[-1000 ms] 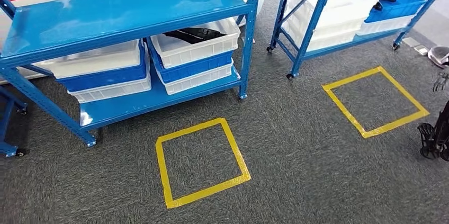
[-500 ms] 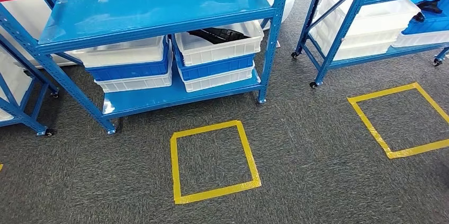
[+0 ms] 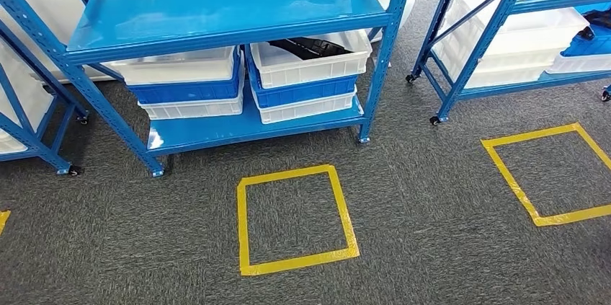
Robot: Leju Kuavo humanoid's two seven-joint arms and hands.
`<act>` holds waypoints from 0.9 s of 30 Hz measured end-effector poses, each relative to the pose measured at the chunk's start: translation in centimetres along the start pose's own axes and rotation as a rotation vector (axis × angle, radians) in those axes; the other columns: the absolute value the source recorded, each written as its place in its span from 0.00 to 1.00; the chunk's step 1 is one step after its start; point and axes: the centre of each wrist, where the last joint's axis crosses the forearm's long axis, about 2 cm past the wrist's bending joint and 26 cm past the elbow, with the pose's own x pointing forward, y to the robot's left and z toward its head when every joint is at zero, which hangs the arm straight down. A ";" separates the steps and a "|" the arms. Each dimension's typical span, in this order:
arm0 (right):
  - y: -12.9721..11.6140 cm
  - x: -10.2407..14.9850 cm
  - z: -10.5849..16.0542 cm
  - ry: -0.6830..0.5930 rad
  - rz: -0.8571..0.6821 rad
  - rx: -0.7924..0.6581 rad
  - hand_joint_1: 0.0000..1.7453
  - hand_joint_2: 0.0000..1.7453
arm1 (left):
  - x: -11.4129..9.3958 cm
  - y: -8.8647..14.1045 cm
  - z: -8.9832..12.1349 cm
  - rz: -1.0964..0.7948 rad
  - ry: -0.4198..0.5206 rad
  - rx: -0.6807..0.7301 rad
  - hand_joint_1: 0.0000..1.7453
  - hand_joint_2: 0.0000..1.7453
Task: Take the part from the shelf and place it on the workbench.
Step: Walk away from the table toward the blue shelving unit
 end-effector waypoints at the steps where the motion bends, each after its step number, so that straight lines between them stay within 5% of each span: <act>1: 0.0 0.0 0.0 0.004 -0.005 0.002 0.00 0.00 | 0.0 0.0 0.0 -0.002 -0.001 -0.001 0.00 0.00; 5: 0.2 0.0 0.2 0.017 -0.020 0.010 0.00 1.00 | 0.0 0.0 0.0 -0.010 -0.008 -0.005 0.00 0.00; 12: 0.1 0.0 0.1 0.008 -0.054 -0.014 0.00 1.00 | 0.1 -0.1 0.0 -0.023 -0.028 -0.010 0.00 0.00; 16: -0.1 -0.3 -0.1 -0.018 -0.127 -0.027 0.00 0.00 | 0.2 -0.1 0.0 -0.023 -0.037 -0.006 0.00 0.00; 23: -0.4 -0.9 -0.6 -0.408 -0.544 -0.082 0.00 0.00 | 0.2 -0.2 0.0 -0.002 -0.057 0.011 0.00 0.00; 27: -0.2 -0.9 -0.4 -0.455 -0.634 -0.092 0.00 0.00 | 0.3 -0.2 0.0 0.010 -0.053 0.017 0.00 0.00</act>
